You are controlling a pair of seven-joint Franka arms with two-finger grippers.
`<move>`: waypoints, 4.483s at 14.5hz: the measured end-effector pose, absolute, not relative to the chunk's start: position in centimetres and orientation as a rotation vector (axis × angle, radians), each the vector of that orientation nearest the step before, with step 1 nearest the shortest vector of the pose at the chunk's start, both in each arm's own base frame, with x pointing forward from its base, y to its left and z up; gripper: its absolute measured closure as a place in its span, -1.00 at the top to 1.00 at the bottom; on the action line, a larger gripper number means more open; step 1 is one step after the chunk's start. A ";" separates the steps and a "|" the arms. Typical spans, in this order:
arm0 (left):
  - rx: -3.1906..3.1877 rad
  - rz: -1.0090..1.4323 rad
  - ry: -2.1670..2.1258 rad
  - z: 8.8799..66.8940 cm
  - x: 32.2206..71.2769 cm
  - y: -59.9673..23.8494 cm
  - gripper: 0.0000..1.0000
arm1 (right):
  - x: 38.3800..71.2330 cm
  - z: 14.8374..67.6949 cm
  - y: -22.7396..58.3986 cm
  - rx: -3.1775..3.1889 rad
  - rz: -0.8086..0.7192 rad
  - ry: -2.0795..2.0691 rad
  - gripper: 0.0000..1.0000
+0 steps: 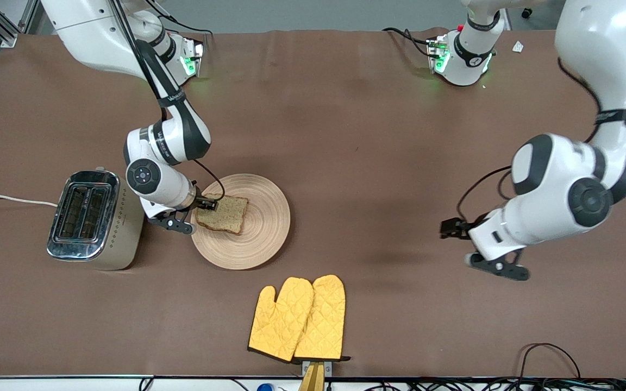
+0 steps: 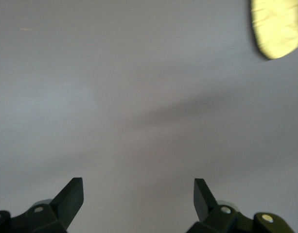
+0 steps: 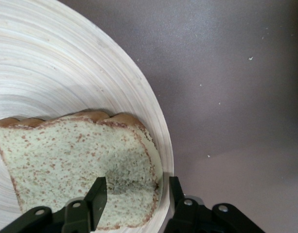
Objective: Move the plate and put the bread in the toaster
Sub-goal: 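Grasp the bread slice with the right gripper while the left gripper withdraws, then lift the bread slice with the right gripper and carry it above the toaster, then lower the bread slice into the toaster slot with the right gripper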
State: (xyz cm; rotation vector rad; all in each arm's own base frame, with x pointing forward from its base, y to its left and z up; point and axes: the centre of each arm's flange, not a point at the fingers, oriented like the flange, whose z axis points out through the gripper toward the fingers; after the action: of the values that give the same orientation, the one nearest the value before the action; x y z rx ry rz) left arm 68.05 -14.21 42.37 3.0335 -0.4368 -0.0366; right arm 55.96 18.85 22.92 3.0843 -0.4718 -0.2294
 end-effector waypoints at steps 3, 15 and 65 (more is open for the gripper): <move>3.112 -0.054 -0.432 48.0 66.8 -12.0 1.00 | 56.0 23.0 18.7 3.084 -0.226 -0.476 -0.14; 3.197 0.068 -0.317 61.2 61.6 -6.2 1.00 | 56.2 23.1 18.5 3.087 -0.211 -0.483 -0.97; 3.140 -0.003 -0.214 63.5 57.7 -4.9 1.00 | 62.4 44.2 11.4 2.062 -0.207 -0.088 -0.97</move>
State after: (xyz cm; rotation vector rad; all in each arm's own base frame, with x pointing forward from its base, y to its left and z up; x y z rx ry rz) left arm 57.67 -4.85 63.51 3.1396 -0.2136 -0.0034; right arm 62.41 11.35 44.21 2.0625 -0.0875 -0.2067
